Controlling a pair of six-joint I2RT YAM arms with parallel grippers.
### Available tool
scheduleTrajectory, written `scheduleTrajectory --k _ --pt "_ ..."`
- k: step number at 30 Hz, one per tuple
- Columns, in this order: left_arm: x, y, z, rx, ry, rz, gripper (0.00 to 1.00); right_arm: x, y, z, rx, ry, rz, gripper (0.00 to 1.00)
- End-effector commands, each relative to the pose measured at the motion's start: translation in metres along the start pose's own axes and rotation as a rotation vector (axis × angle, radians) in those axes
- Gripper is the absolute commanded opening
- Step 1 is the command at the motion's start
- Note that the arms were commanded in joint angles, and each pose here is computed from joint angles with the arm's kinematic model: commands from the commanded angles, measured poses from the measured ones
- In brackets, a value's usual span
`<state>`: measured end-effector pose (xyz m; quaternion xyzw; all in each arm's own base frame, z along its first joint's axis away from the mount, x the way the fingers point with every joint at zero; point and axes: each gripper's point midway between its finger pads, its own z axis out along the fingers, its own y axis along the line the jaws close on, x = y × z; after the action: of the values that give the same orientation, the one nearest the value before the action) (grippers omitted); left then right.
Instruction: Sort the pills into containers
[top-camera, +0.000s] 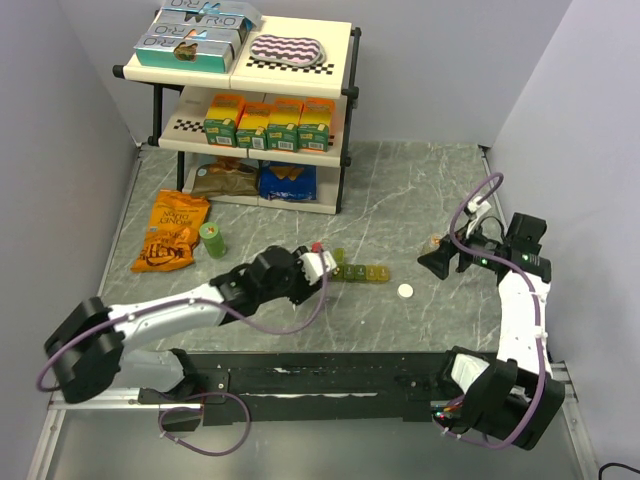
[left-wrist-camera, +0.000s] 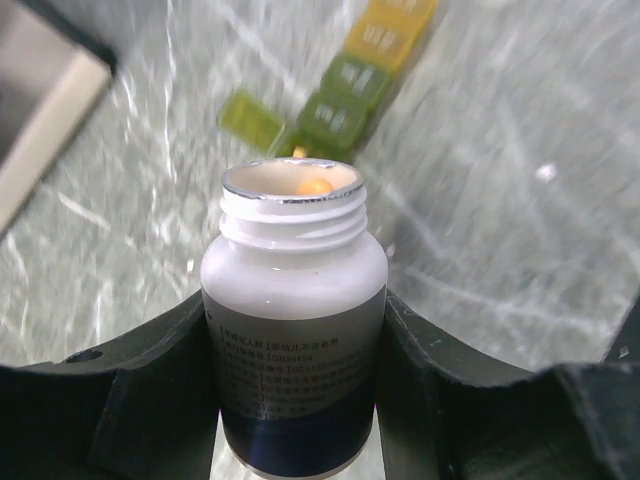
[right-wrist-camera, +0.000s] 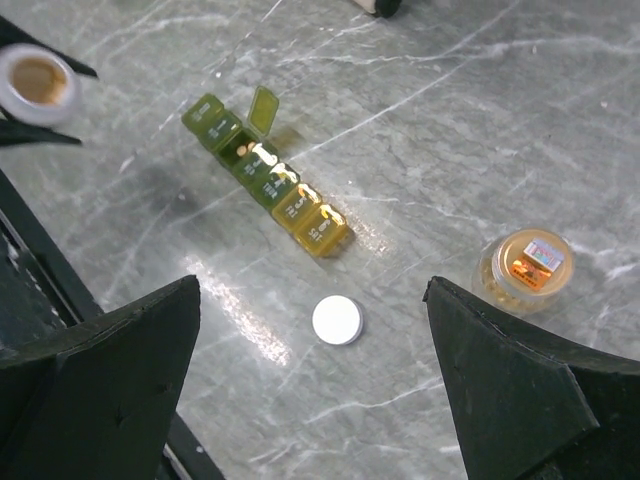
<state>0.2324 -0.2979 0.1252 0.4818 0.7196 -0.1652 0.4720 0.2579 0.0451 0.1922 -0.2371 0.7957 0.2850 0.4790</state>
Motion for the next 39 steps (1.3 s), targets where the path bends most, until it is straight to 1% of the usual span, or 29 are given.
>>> scheduleTrajectory --k 1,2,3,5,8,9,10,11,12,14,15,17,18,20,22,24,25,26,29,32,36,37,39 --pt "-0.064 -0.005 -0.019 0.030 -0.337 -0.018 0.01 -0.003 0.020 -0.003 -0.086 -0.043 -0.138 1.00" --pt "-0.070 -0.008 -0.027 0.041 -0.373 -0.020 0.01 -0.007 0.027 -0.005 -0.111 -0.056 -0.165 1.00" --pt "-0.072 -0.010 -0.030 0.046 -0.391 -0.027 0.01 -0.017 0.035 -0.007 -0.144 -0.089 -0.236 1.00" --pt "-0.078 -0.017 -0.043 0.072 -0.458 -0.044 0.01 -0.024 0.046 -0.007 -0.175 -0.117 -0.332 1.00" --pt "-0.082 -0.032 -0.058 0.113 -0.531 -0.049 0.01 -0.030 0.059 -0.004 -0.219 -0.122 -0.392 1.00" --pt "-0.077 -0.038 -0.060 0.133 -0.530 -0.049 0.01 -0.029 0.068 -0.004 -0.258 -0.113 -0.405 1.00" --pt "-0.081 -0.042 -0.067 0.148 -0.552 -0.055 0.01 -0.024 0.073 -0.001 -0.307 -0.078 -0.413 1.00" --pt "-0.081 -0.045 -0.070 0.161 -0.565 -0.058 0.01 -0.021 0.104 -0.005 -0.425 -0.046 -0.487 1.00" --pt "-0.076 -0.049 -0.071 0.172 -0.564 -0.062 0.01 -0.019 0.113 -0.006 -0.473 -0.033 -0.504 1.00" --pt "-0.081 -0.054 -0.082 0.192 -0.614 -0.071 0.01 -0.019 0.133 -0.007 -0.566 -0.051 -0.525 1.00" --pt "-0.074 -0.058 -0.083 0.204 -0.614 -0.073 0.01 -0.016 0.146 -0.007 -0.625 -0.060 -0.556 1.00" --pt "-0.075 -0.062 -0.090 0.224 -0.642 -0.083 0.01 -0.012 0.157 -0.007 -0.676 -0.061 -0.613 1.00" --pt "-0.074 -0.063 -0.091 0.229 -0.646 -0.089 0.01 -0.008 0.171 -0.005 -0.744 -0.060 -0.659 1.00" --pt "-0.070 -0.067 -0.094 0.239 -0.649 -0.102 0.01 -0.002 0.179 -0.003 -0.779 -0.050 -0.691 1.00" --pt "-0.065 -0.071 -0.096 0.254 -0.658 -0.116 0.01 -0.003 0.183 0.003 -0.792 -0.059 -0.762 1.00" --pt "-0.060 -0.075 -0.096 0.267 -0.662 -0.112 0.01 0.002 0.185 0.006 -0.792 -0.023 -0.773 1.00" --pt "-0.060 -0.078 -0.097 0.284 -0.665 -0.144 0.01 -0.002 0.194 0.010 -0.815 -0.049 -0.835 1.00" --pt "-0.059 -0.081 -0.097 0.296 -0.666 -0.144 0.01 0.000 0.198 0.012 -0.824 -0.036 -0.809 1.00" --pt "-0.059 -0.085 -0.095 0.314 -0.666 -0.155 0.01 -0.001 0.218 0.015 -0.899 -0.034 -0.819 0.99" --pt "-0.061 -0.089 -0.093 0.333 -0.673 -0.163 0.01 -0.001 0.234 0.020 -0.968 -0.014 -0.792 0.96" --pt "-0.064 -0.098 -0.087 0.370 -0.672 -0.170 0.01 0.002 0.245 0.029 -1.011 0.027 -0.785 0.92" --pt "-0.062 -0.102 -0.083 0.383 -0.656 -0.171 0.01 0.003 0.246 0.033 -1.017 0.040 -0.781 0.92" --pt "-0.068 -0.104 -0.082 0.392 -0.668 -0.174 0.01 0.002 0.253 0.036 -1.031 0.049 -0.783 0.90"
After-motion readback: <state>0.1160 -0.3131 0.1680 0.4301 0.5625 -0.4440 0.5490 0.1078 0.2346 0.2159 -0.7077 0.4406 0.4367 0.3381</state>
